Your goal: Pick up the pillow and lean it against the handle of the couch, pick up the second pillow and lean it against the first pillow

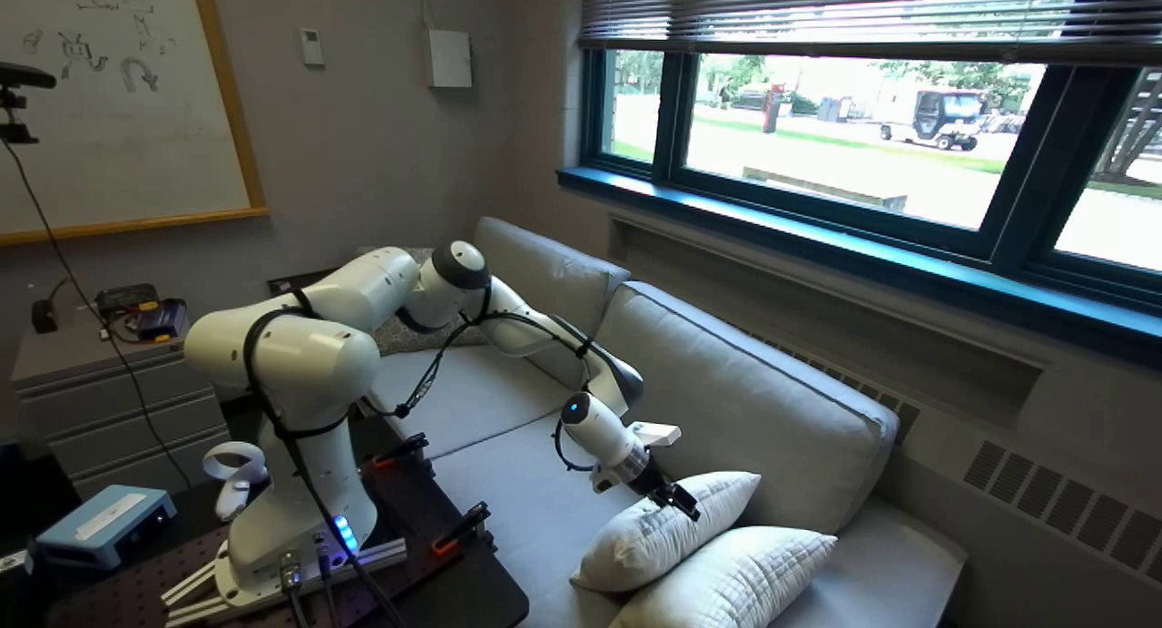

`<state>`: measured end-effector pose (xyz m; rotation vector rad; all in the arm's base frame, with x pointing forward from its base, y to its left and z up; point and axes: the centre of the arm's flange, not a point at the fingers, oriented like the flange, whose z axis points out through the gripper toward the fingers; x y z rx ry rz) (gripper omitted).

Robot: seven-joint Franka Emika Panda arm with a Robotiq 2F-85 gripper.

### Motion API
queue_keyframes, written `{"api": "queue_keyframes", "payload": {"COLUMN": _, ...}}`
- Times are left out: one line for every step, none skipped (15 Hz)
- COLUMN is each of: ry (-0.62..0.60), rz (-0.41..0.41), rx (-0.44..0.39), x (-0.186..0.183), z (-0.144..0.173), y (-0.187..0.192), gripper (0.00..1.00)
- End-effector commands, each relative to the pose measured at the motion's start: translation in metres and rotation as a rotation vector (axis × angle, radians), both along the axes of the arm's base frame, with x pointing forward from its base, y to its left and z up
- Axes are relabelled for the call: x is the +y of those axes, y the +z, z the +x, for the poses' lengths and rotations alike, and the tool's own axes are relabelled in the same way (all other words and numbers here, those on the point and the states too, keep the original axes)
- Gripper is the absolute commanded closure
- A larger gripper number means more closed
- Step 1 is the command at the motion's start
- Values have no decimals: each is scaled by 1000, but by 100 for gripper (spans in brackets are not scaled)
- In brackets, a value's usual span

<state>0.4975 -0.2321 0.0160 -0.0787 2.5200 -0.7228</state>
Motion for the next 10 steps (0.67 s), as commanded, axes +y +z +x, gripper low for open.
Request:
{"api": "queue_keyframes", "payload": {"ry": 26, "rz": -67, "rx": -45, "x": 9, "z": -31, "y": -15, "gripper": 0}}
{"api": "queue_keyframes", "payload": {"ry": 32, "rz": -79, "rx": -50, "x": 12, "z": -32, "y": -7, "gripper": 0}}
{"api": "queue_keyframes", "payload": {"ry": 37, "rz": -95, "rx": -59, "x": 15, "z": -33, "y": 2, "gripper": 0}}
{"api": "queue_keyframes", "payload": {"ry": 44, "rz": -111, "rx": -65, "x": 19, "z": -34, "y": 10, "gripper": 0}}
{"api": "queue_keyframes", "payload": {"ry": 51, "rz": -128, "rx": -74, "x": 22, "z": -35, "y": 17, "gripper": 0}}
{"api": "queue_keyframes", "payload": {"ry": 64, "rz": -149, "rx": -82, "x": 28, "z": -37, "y": 25, "gripper": 0}}
{"api": "queue_keyframes", "payload": {"ry": 82, "rz": -166, "rx": -86, "x": 37, "z": -36, "y": 33, "gripper": 0}}
{"api": "queue_keyframes", "payload": {"ry": 101, "rz": -180, "rx": -96, "x": 44, "z": -35, "y": 39, "gripper": 0}}
{"api": "queue_keyframes", "payload": {"ry": 127, "rz": -188, "rx": -101, "x": 55, "z": -33, "y": 46, "gripper": 0}}
{"api": "queue_keyframes", "payload": {"ry": 152, "rz": -203, "rx": -105, "x": 67, "z": -31, "y": 51, "gripper": 0}}
